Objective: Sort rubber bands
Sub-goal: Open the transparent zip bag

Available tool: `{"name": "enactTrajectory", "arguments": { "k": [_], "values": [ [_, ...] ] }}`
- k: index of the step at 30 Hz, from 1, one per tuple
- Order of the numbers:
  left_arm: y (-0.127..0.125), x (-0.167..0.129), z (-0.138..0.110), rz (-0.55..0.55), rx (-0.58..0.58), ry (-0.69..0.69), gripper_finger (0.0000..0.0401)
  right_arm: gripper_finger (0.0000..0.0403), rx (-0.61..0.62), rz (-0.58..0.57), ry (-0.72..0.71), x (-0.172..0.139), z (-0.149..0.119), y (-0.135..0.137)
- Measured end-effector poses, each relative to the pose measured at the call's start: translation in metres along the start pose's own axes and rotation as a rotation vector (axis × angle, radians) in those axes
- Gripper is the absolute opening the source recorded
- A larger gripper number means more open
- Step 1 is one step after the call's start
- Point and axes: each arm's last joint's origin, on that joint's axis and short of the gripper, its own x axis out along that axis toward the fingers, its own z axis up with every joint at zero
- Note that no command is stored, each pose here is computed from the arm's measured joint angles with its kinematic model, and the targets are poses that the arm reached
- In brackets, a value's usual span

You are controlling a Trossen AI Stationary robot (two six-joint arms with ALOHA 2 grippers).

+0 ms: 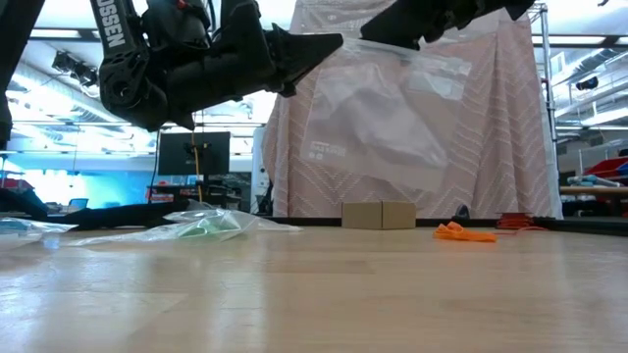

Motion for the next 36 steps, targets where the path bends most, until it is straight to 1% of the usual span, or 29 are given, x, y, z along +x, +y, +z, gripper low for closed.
{"name": "enactTrajectory", "arguments": {
  "k": [8, 26, 32, 36],
  "values": [
    [0.0008, -0.0001, -0.0004, 0.028, 0.024, 0.008, 0.0006, 0.0112, 0.037, 0.002, 0.020, 0.0011, -0.0022, 0.0001],
    [0.0009, 0.0000, 0.0002, 0.030, 0.023, 0.002, 0.0006, 0.0112, 0.031, 0.003, 0.046, 0.0019, -0.0050, 0.0002],
    [0.0008, 0.0000, -0.0002, 0.029, 0.022, 0.007, 0.0006, 0.0112, 0.009, 0.001, 0.001, 0.0020, -0.0007, 0.0000],
    [0.0008, -0.0001, -0.0004, 0.028, 0.022, 0.008, 0.0006, 0.0112, 0.007, 0.000, 0.013, 0.0017, -0.0018, -0.0003]
  ]
}}
